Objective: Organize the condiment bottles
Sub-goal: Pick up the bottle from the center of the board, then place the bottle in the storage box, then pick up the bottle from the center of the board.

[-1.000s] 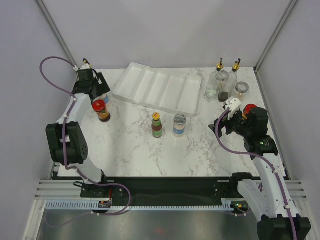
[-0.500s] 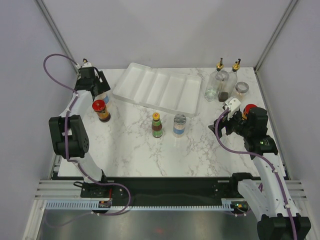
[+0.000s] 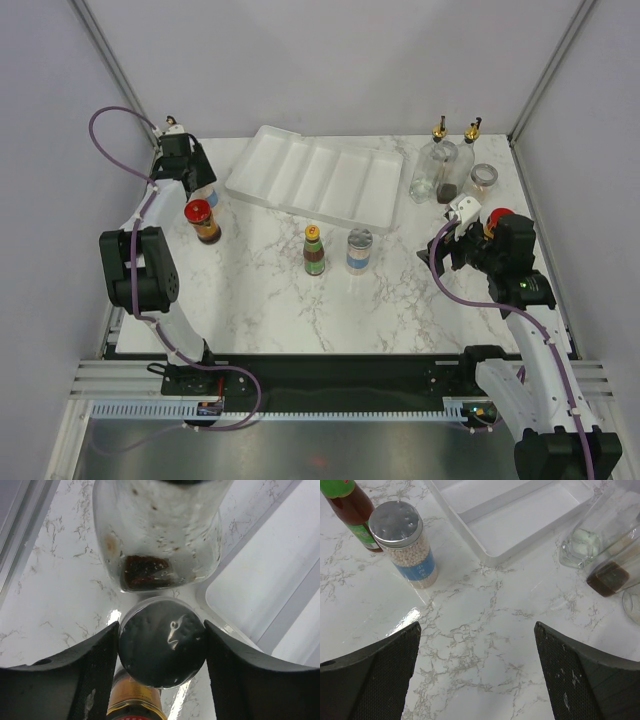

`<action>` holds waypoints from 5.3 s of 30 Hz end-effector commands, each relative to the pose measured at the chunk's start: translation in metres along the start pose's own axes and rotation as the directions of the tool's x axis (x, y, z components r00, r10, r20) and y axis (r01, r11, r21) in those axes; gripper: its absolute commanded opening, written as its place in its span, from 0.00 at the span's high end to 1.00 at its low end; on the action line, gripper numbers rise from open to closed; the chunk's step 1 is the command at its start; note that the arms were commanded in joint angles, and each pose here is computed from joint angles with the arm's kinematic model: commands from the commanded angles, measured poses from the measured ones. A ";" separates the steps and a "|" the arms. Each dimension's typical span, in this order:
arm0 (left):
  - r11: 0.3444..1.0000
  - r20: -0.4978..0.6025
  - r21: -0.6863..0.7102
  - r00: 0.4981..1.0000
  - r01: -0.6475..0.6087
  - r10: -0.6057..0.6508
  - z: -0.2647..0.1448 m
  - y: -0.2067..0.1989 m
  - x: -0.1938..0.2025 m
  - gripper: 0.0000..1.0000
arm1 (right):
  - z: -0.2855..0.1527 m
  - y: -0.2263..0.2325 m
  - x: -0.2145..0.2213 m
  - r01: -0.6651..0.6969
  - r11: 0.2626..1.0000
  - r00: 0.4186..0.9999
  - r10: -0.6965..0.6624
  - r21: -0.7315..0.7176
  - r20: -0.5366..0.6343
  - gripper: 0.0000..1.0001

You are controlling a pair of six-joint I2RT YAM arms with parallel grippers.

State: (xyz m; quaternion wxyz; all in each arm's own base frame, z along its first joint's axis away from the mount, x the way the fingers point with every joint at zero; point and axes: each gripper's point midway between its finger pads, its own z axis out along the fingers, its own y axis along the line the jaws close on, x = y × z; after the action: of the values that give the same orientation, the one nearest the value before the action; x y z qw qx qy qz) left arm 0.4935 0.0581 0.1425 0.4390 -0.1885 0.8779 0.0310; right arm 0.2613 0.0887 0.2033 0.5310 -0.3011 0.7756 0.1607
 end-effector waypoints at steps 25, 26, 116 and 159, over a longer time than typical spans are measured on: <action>0.986 0.238 0.165 0.971 -0.013 -0.027 -0.086 -0.024 -0.071 0.98 | -0.005 -0.001 -0.020 0.061 0.998 0.997 -0.061 -0.001 0.055 0.02; 0.985 0.248 0.174 0.968 -0.014 -0.030 -0.092 -0.025 -0.073 0.98 | -0.005 -0.001 -0.020 0.061 0.998 0.997 -0.061 0.000 0.055 0.02; 0.860 0.342 0.363 0.910 -0.358 0.234 -0.015 -0.300 -0.084 0.00 | -0.002 0.009 -0.018 0.085 0.996 0.996 -0.084 -0.033 0.032 0.02; 0.758 0.412 0.508 0.888 -0.409 0.204 -0.282 -0.070 0.093 0.00 | 0.111 0.073 -0.047 0.361 0.795 0.926 -0.369 -0.489 0.082 0.02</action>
State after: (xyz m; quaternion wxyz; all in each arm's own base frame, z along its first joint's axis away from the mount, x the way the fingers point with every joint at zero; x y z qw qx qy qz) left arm 0.2513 -0.0975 0.2448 0.5915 0.1012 0.7871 -0.1429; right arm 0.2866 0.2132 0.1782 0.4193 -0.5723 0.6564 0.2566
